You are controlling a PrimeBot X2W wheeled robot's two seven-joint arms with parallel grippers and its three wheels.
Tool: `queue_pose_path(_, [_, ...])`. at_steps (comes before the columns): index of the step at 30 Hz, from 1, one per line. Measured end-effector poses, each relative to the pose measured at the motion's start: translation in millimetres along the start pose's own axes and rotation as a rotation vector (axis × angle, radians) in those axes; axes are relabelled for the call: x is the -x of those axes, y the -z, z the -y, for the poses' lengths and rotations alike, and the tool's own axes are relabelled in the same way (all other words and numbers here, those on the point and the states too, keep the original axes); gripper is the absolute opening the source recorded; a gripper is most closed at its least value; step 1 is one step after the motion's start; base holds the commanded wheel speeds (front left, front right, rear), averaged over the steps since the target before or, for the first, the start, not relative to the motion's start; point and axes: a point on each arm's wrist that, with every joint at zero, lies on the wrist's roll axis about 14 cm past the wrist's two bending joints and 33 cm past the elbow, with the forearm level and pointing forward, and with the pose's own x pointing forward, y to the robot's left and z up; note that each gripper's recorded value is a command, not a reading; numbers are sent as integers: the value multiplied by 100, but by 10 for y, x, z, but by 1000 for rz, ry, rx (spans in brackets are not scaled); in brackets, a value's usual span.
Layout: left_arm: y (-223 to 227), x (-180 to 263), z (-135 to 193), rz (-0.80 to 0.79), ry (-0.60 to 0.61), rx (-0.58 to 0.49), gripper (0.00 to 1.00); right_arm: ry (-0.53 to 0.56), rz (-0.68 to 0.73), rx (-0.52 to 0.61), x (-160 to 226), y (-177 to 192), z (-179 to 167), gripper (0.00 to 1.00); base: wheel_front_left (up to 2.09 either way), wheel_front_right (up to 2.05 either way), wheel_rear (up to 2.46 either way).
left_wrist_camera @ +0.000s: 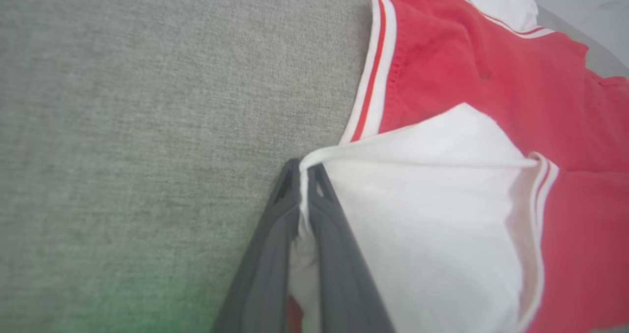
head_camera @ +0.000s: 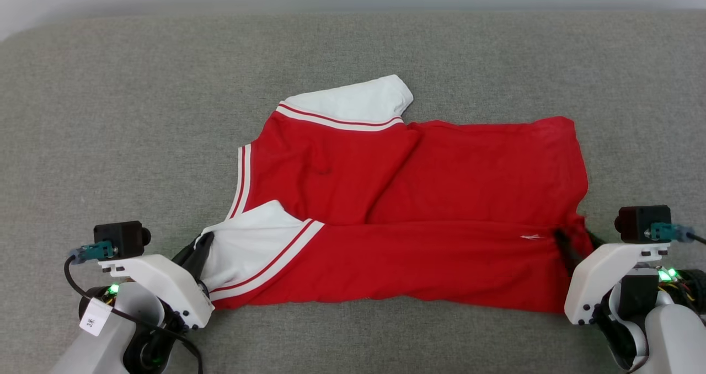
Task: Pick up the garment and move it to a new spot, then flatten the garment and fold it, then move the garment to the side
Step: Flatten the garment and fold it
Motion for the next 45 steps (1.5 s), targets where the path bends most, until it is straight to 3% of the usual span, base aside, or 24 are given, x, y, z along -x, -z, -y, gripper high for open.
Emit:
queue_pose_path(1, [0,0,0,0,0,0,100,0,0,0,0,0,0,100,0,0,0])
queue_pose_path(8, [-277,134,-97,127,-42,15,100,-3,343,-4,237,-529,-34,100,0,0,0])
queue_pose_path(16, [-559,413,-185,173,-64,-43,100,16,549,3,648,-833,-56,100,0,0,0])
queue_pose_path(24, [-506,610,-64,20,0,-88,100,37,577,-10,854,-839,-21,100,0,0,0])
queue_pose_path(30, [-166,709,75,-194,48,-40,100,52,559,-34,877,-751,35,100,0,0,0])
queue_pose_path(45, [437,406,164,-457,50,-27,99,77,480,-106,688,-546,173,100,0,0,0])
